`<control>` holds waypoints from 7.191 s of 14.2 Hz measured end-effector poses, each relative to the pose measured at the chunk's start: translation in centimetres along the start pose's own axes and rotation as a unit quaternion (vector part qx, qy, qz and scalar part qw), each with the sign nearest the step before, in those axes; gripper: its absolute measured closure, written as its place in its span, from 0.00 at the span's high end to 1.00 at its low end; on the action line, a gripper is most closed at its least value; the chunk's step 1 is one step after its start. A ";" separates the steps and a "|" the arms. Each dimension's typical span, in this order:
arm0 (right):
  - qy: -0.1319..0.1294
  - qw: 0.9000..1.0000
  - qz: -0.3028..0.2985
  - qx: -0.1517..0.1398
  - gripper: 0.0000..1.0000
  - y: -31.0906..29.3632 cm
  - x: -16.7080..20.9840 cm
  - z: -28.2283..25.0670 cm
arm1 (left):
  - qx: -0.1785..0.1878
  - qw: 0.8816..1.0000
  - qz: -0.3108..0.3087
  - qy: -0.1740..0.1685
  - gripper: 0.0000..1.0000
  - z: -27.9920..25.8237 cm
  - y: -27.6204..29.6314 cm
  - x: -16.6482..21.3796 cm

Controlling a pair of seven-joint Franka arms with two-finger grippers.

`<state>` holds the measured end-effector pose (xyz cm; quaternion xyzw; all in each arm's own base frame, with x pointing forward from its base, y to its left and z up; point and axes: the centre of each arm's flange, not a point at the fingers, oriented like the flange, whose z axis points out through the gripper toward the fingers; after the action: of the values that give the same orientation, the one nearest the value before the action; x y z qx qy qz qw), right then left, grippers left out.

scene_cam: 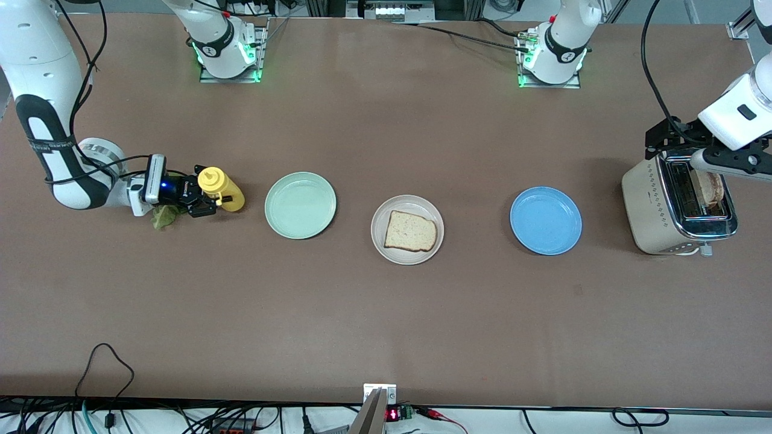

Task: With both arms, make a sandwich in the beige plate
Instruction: 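Release the bottle and draw the right gripper back, then lower the right gripper onto the lettuce leaf and grasp it, then carry the lettuce over the toast on the beige plate with the right gripper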

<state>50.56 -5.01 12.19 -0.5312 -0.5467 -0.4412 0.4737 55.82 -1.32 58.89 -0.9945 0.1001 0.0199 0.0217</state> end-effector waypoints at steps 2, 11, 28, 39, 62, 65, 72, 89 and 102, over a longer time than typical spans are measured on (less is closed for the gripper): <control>0.003 1.000 0.007 -0.003 0.40 -0.4 -0.9 -0.1 | 0.000 1.000 0.000 0.000 1.00 0.0 0.0 0.0; 0.007 1.000 0.011 -0.007 0.70 -0.4 -1.6 -0.6 | 0.000 1.000 0.000 0.000 1.00 0.0 0.0 0.0; -0.120 0.988 0.095 -0.033 1.00 -1.9 3.7 -14.2 | 0.000 1.000 0.000 -0.001 1.00 0.0 0.0 0.0; -0.438 0.791 0.393 -0.166 1.00 0.5 23.7 -16.3 | 0.000 1.000 -0.002 -0.002 1.00 0.0 -0.1 0.0; -0.519 0.470 0.559 -0.443 1.00 7.1 8.7 -6.4 | -0.002 1.000 -0.014 -0.010 1.00 0.8 -1.3 0.0; -0.522 0.468 0.560 -0.441 0.88 7.0 7.1 -6.1 | -0.002 1.000 -0.014 -0.010 1.00 0.8 -1.3 0.0; -0.521 0.472 0.554 -0.446 0.28 7.2 5.9 -5.8 | -0.002 1.000 -0.014 -0.010 1.00 0.8 -1.3 0.0; -0.639 0.662 0.331 -0.210 0.04 11.6 35.1 -2.1 | -0.002 1.000 -0.014 -0.010 1.00 0.8 -1.4 0.0; -0.576 0.801 0.146 -0.070 0.04 9.2 45.7 27.3 | -0.002 1.000 -0.014 -0.010 1.00 0.8 -1.4 0.0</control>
<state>59.01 29.72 52.61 -0.7931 -0.6020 -0.0162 0.0915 56.10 0.06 58.12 -0.9957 0.0857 0.0293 0.0209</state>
